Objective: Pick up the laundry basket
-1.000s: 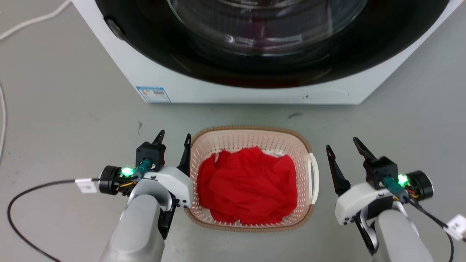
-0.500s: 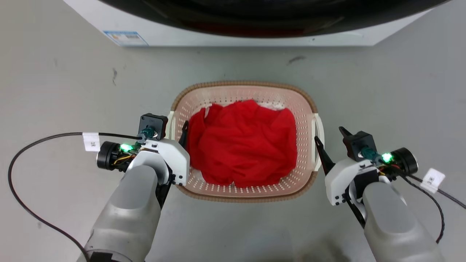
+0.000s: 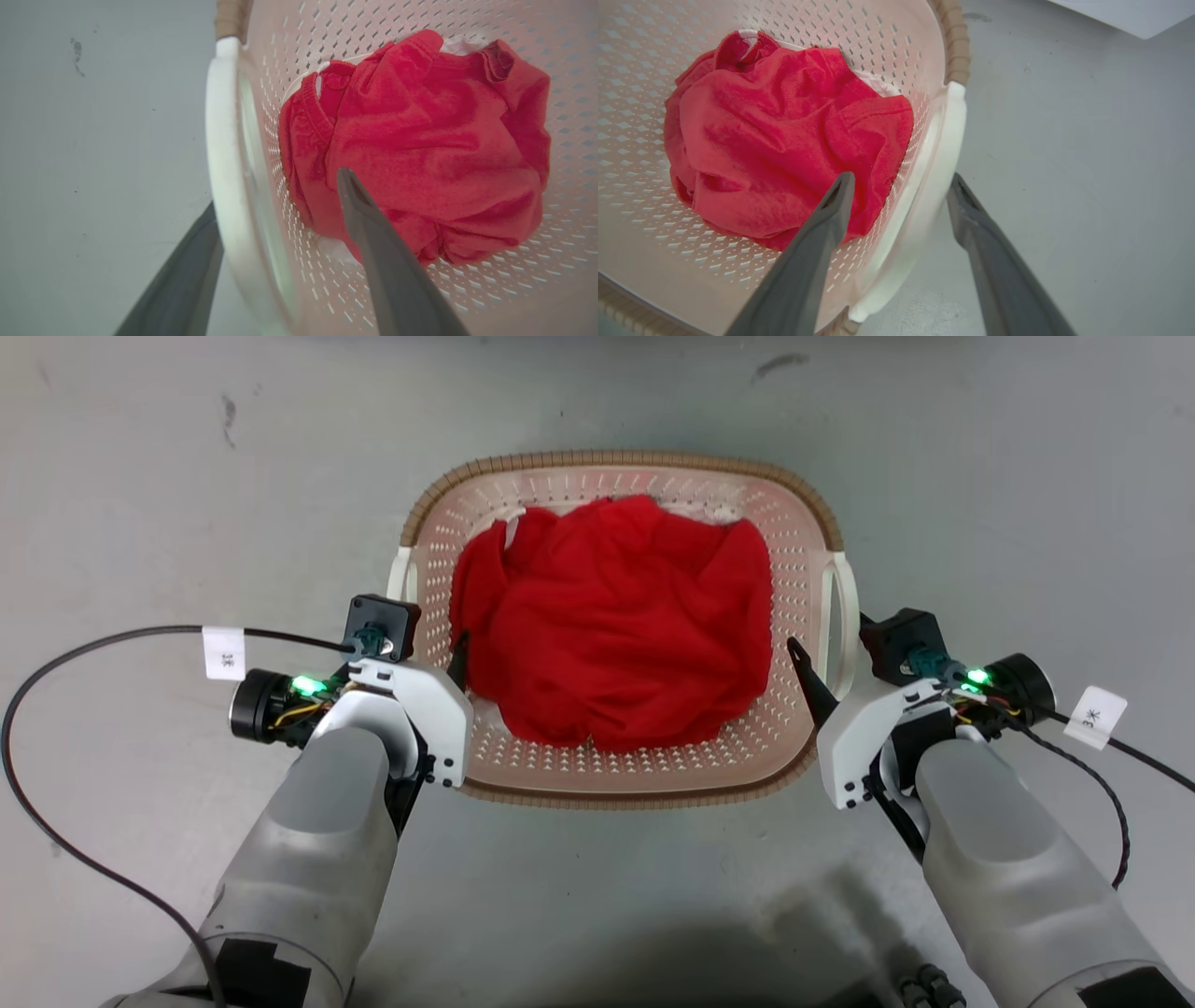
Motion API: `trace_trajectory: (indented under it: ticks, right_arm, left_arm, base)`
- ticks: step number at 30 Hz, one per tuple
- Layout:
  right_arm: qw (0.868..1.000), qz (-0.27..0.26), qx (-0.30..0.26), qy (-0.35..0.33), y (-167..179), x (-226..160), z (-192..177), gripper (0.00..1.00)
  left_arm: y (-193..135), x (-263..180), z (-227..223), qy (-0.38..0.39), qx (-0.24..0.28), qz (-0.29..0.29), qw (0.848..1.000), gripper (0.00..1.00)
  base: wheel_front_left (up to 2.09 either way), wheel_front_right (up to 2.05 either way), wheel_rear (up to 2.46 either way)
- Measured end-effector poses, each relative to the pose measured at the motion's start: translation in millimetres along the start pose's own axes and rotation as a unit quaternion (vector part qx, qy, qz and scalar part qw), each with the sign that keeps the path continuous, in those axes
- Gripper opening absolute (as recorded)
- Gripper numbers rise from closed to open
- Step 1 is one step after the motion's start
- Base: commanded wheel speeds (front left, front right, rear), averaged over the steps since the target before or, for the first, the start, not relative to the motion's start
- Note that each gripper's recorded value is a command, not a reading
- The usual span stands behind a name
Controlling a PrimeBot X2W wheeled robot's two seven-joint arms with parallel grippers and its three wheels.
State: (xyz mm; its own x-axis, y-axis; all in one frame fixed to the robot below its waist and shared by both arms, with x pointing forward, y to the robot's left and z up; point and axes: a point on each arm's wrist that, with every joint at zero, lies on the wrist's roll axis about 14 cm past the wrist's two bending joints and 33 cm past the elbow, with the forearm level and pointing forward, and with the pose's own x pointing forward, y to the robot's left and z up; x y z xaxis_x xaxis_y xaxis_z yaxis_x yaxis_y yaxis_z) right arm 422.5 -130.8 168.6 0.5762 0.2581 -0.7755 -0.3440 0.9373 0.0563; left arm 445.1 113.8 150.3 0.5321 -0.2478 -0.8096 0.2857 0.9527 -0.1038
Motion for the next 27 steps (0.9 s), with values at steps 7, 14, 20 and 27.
trace_trajectory:
  ticks: [7,14,20,27]
  right_arm:
    - [0.999,0.007,0.016,0.030,1.7,16.2,-20.0,1.00]
    - [0.999,0.010,0.026,0.047,1.4,23.1,-30.3,1.00]
    - [0.998,0.013,0.041,0.055,5.0,24.3,-35.8,0.00]
    - [0.997,0.010,0.043,0.060,4.0,19.1,-36.0,0.00]
  left_arm:
    - [-2.6,16.9,-18.7,0.028,0.004,-0.010,1.000,1.00]
    - [-4.4,25.5,-31.1,0.052,0.013,-0.014,0.998,1.00]
    - [-7.5,26.4,-41.9,0.088,0.028,-0.024,0.995,0.00]
    - [-11.0,22.9,-38.1,0.086,0.017,-0.028,0.996,0.00]
  base:
    - [0.00,0.00,0.00]
    - [0.00,0.00,0.00]
    - [0.00,0.00,0.00]
    - [0.00,0.00,0.00]
